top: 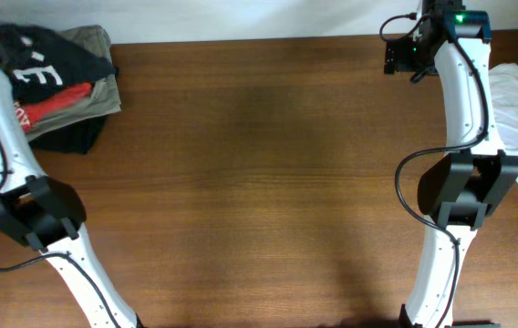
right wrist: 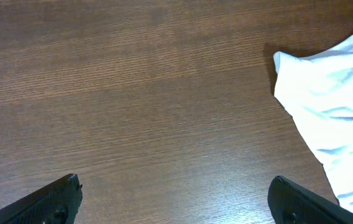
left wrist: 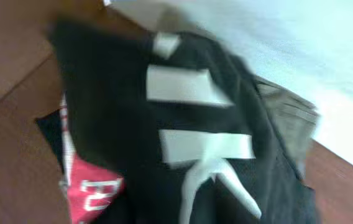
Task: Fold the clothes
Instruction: 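Carry the bundle left and place it on the clothes stack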
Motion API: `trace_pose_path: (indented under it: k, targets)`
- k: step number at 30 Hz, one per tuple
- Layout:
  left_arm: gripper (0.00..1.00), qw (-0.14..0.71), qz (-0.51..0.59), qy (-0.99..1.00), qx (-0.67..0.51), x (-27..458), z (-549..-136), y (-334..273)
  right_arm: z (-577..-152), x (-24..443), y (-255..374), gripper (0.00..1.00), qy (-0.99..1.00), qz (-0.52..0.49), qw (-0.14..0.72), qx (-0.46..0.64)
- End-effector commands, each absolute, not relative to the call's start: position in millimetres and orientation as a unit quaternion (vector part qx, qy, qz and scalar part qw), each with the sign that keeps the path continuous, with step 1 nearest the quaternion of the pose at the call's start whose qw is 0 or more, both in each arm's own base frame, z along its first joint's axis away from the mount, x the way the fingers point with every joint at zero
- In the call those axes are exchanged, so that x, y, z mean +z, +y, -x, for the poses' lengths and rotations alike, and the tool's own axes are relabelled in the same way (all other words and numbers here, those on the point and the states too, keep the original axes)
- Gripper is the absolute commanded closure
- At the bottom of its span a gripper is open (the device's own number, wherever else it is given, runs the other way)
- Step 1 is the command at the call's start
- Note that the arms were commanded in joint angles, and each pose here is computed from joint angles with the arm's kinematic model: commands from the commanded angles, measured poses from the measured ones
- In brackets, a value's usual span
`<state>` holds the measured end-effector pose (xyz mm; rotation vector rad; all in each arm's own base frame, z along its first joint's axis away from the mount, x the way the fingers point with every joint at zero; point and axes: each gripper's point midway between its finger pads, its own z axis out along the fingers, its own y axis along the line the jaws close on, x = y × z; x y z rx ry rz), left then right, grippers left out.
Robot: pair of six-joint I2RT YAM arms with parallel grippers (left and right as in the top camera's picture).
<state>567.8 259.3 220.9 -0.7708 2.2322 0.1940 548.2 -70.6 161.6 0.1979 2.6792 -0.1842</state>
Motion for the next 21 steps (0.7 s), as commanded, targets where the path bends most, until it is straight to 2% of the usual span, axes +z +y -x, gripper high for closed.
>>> trace_pose_path:
  k: [1,3,4,8,9,10,11,12,17,21]
  targets:
    - [0.43,0.332,0.327,0.88,0.096,168.1,-556.1,298.5,-549.3,180.6,-69.9,0.01,0.965,-0.074,0.243,-0.07]
    - [0.16,0.311,0.341,0.882,0.098,151.7,-544.8,313.0,-549.2,180.6,-69.9,0.01,0.965,-0.074,0.243,-0.07]
    - [0.13,0.303,0.345,0.883,0.093,148.7,-539.3,315.8,-549.2,180.6,-69.9,0.01,0.965,-0.074,0.243,-0.07]
    - [0.13,0.308,0.33,0.892,0.023,156.4,-542.1,297.5,-549.2,180.6,-69.9,0.01,0.965,-0.074,0.243,-0.07]
    - [0.2,0.316,0.323,0.892,0.007,161.5,-546.1,290.5,-549.3,180.6,-69.9,0.01,0.965,-0.074,0.243,-0.07]
    - [0.38,0.324,0.316,0.892,-0.006,168.6,-550.2,283.1,-549.2,180.6,-69.9,0.01,0.965,-0.074,0.243,-0.07]
    - [0.46,0.327,0.313,0.892,-0.009,172.1,-551.6,280.4,-549.3,180.6,-69.9,0.01,0.965,-0.074,0.243,-0.07]
    - [0.5,0.331,0.309,0.892,-0.01,177.7,-552.6,276.3,-549.3,180.6,-69.9,0.01,0.965,-0.074,0.243,-0.07]
    - [0.51,0.351,0.294,0.889,-0.014,234.6,-537.4,251.3,-549.3,180.6,-69.9,0.01,0.965,-0.074,0.243,-0.07]
    - [0.51,0.326,0.279,0.9,-0.076,272.8,-500.3,207.9,-549.3,180.6,-69.9,0.01,0.965,-0.074,0.243,-0.07]
